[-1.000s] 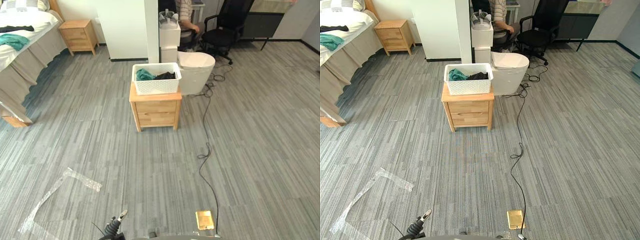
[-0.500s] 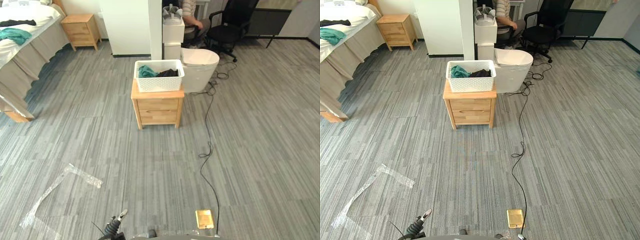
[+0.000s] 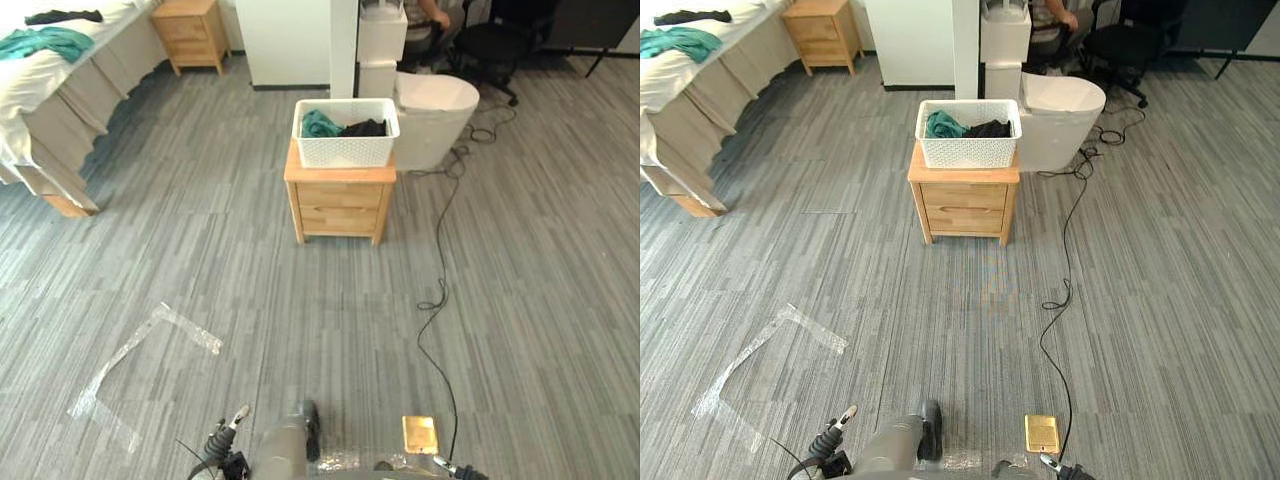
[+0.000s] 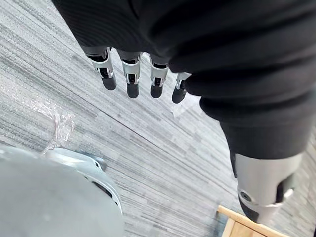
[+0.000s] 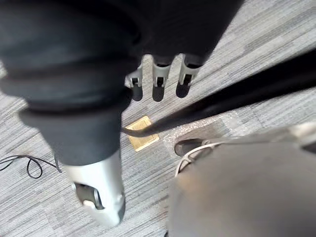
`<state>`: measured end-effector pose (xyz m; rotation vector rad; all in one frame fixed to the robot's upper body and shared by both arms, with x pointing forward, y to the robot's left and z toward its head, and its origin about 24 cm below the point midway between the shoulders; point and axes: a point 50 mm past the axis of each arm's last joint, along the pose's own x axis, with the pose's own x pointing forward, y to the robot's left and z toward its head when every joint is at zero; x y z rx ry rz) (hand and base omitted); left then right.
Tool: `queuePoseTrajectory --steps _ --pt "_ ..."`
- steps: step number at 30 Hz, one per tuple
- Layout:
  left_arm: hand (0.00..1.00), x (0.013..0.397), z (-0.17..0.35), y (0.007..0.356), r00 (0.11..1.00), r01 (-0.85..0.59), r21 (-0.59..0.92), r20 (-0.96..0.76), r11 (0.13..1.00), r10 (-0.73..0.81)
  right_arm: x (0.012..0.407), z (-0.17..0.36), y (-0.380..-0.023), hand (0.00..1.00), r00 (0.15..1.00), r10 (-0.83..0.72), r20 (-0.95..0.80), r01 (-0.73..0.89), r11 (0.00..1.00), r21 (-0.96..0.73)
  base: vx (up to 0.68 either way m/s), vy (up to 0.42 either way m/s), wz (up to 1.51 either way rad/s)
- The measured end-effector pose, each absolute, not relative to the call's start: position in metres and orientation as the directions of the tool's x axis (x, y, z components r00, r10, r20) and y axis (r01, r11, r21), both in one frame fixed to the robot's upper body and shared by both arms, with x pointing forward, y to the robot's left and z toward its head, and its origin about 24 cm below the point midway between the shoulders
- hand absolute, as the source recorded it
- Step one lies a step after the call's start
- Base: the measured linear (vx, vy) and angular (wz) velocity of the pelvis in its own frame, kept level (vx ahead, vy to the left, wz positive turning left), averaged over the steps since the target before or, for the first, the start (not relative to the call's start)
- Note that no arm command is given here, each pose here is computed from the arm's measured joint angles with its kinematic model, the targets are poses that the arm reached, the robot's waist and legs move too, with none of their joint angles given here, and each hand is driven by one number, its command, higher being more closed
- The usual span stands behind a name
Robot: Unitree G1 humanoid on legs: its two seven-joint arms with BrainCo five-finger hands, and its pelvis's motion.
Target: Pick up the laundry basket with both hands and put the clothes into the washing machine.
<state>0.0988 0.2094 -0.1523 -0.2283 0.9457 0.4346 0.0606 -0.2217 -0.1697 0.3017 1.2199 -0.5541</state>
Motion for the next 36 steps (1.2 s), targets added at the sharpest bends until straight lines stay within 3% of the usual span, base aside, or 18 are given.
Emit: queuePoseTrajectory --steps 8,18,26,31,36 --pt "0.0 0.073 -0.157 0.226 0.421 -0.514 0.05 -0.855 0.857 0.302 0.046 -0.174 -0.209 0.0 0.217 -0.199 -0.956 0.568 0.822 -0.042 0.45 0.199 -0.18" --pt "0.0 0.104 -0.15 0.209 0.509 -0.513 -0.018 -0.812 0.858 0.287 0.049 -0.171 -0.216 0.0 0.247 -0.218 -0.944 0.591 0.806 -0.032 0.43 -0.046 0.17" --pt "0.0 0.085 -0.157 0.196 0.44 -0.619 -0.043 -0.846 0.784 0.301 0.029 -0.172 -0.221 0.0 0.201 -0.244 -0.949 0.672 0.739 -0.047 0.54 -0.349 0.28" --pt "0.0 0.093 -0.154 0.199 0.485 -0.556 -0.04 -0.827 0.83 0.285 0.037 -0.172 -0.218 0.0 0.203 -0.243 -0.949 0.684 0.728 -0.04 0.43 -0.229 0.18" --pt "0.0 0.103 -0.151 0.197 0.525 -0.498 -0.049 -0.812 0.866 0.256 0.068 -0.166 -0.23 0.0 0.264 -0.283 -0.922 0.707 0.707 -0.015 0.26 0.068 0.02"
